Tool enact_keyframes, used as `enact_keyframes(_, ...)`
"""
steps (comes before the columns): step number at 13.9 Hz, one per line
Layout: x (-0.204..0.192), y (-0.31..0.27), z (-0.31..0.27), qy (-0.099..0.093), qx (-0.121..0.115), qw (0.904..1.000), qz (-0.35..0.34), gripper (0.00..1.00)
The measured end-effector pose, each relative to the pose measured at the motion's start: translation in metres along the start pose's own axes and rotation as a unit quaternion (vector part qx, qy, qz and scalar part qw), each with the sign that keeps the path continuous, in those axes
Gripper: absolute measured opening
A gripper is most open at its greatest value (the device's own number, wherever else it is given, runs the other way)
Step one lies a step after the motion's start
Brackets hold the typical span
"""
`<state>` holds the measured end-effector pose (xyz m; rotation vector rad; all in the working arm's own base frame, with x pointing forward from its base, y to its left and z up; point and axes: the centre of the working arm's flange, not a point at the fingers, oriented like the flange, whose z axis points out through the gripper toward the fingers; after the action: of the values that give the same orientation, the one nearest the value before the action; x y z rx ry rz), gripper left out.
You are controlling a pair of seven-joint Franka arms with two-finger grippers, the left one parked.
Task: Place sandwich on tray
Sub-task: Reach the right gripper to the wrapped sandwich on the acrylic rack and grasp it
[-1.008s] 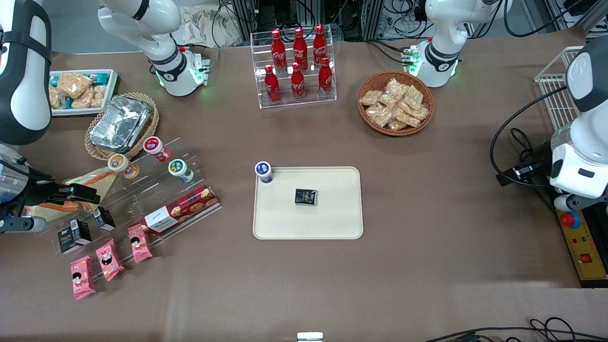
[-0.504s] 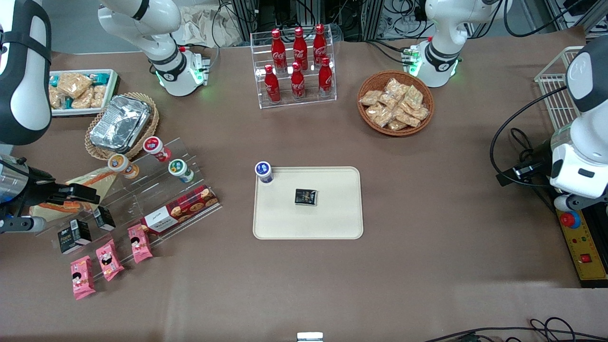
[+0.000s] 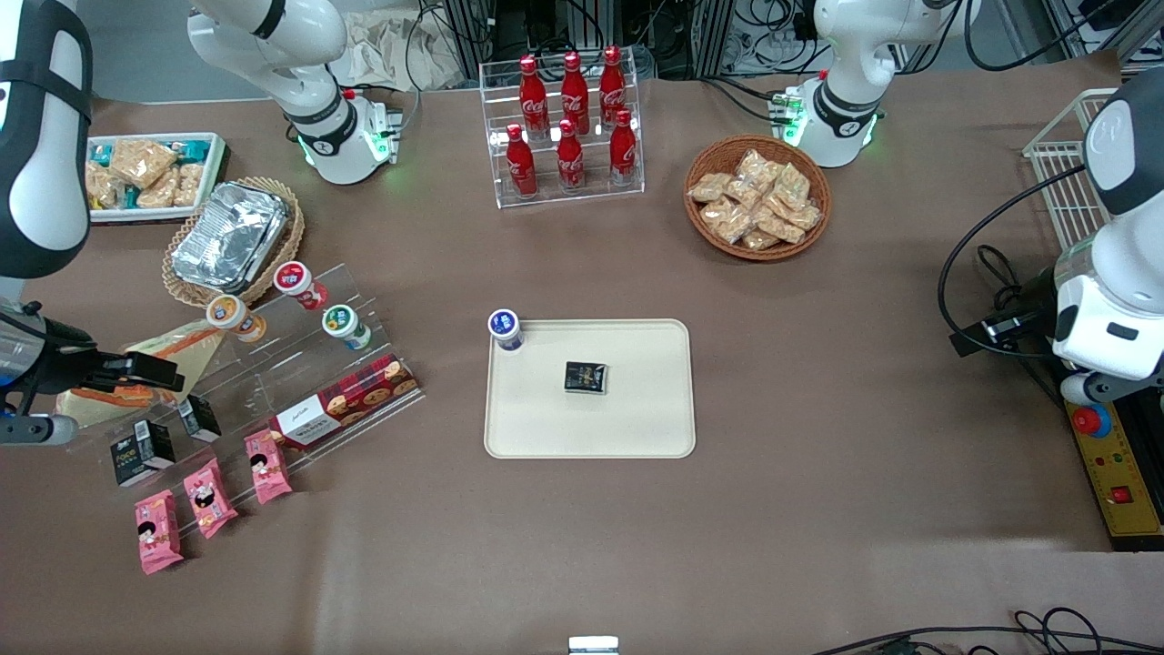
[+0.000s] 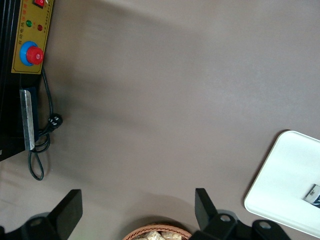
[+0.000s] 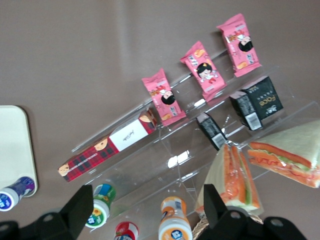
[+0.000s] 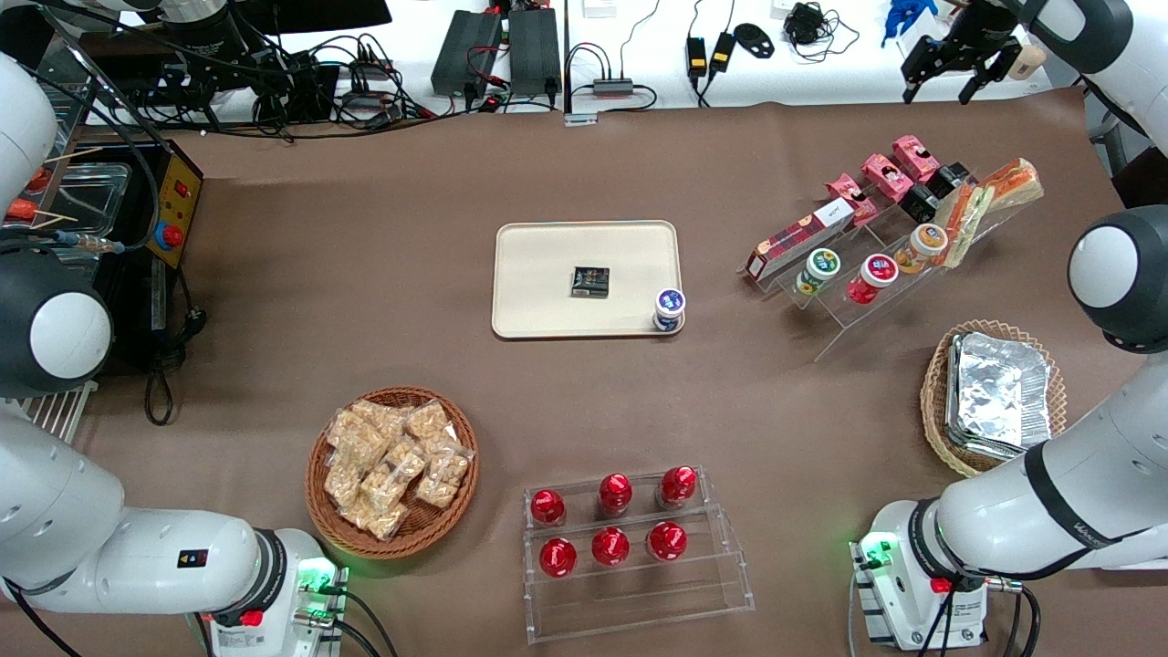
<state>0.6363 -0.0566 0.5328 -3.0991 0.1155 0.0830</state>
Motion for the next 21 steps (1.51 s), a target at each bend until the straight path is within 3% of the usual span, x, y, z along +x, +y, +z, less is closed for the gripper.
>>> enact_keyframes(7, -0.010, 0.091, -0.009, 0.008, -0.014, 0.9921, 0.124, 0.98)
enact_keyframes(11, -0.017, 0.147, -0.010, 0.023, -0.018, 0.9629, 0.268, 0.98)
enact_keyframes(13, -0.018, 0.183, 0.005, 0.024, 0.009, 0.9461, 0.323, 0.98)
enact_keyframes(16, -0.022, 0.251, 0.052, 0.009, 0.077, 0.9158, 0.394, 0.98)
enact_keyframes(21, -0.021, 0.281, 0.113, -0.032, 0.100, 0.8939, 0.436, 0.98)
